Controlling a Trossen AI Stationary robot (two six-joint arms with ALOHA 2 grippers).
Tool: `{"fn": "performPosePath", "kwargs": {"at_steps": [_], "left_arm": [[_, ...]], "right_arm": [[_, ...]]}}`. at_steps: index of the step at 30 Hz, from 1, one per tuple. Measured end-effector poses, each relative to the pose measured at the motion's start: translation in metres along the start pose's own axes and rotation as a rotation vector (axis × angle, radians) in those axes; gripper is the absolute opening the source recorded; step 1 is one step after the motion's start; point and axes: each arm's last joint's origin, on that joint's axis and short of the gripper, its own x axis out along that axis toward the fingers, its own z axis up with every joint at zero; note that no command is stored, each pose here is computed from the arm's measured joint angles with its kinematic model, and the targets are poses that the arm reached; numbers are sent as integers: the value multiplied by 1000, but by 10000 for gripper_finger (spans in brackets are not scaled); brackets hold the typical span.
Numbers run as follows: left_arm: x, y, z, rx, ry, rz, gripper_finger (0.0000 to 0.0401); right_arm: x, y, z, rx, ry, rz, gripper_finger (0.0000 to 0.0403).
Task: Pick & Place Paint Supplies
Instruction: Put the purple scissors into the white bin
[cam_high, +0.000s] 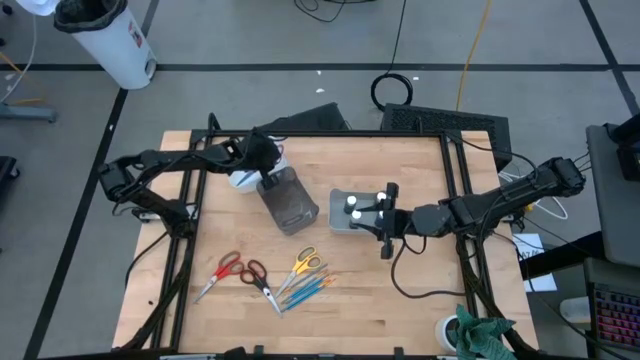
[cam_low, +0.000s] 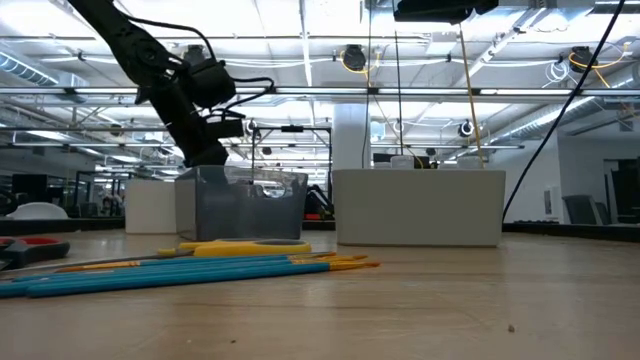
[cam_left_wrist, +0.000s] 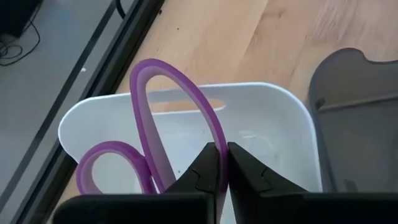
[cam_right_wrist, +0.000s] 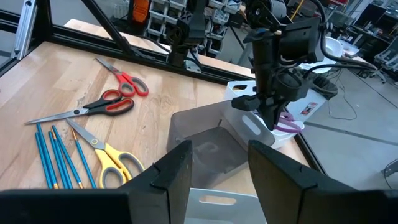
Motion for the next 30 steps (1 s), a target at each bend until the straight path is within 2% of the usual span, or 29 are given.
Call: {"fn": "performPosePath", "kwargs": {"at_steps": [5, 10, 14, 19, 24, 30], "left_arm": [[0, -1, -3, 6, 36, -10, 27], [0, -2, -6, -5, 60, -17, 15], [0, -2, -6, -125, 61, -12, 17], [1, -1, -5, -235, 49, 11, 84], [1, 1, -4, -245, 44, 63, 158], [-4, 4, 6, -265, 34, 68, 231]], "right_arm": [[0, 0, 0, 0, 0, 0, 146], [0, 0, 0, 0, 0, 0, 146], [0, 0, 0, 0, 0, 0, 146], [0, 0, 0, 0, 0, 0, 146], [0, 0, 0, 0, 0, 0, 146], [0, 0, 0, -14, 0, 0, 146]]}}
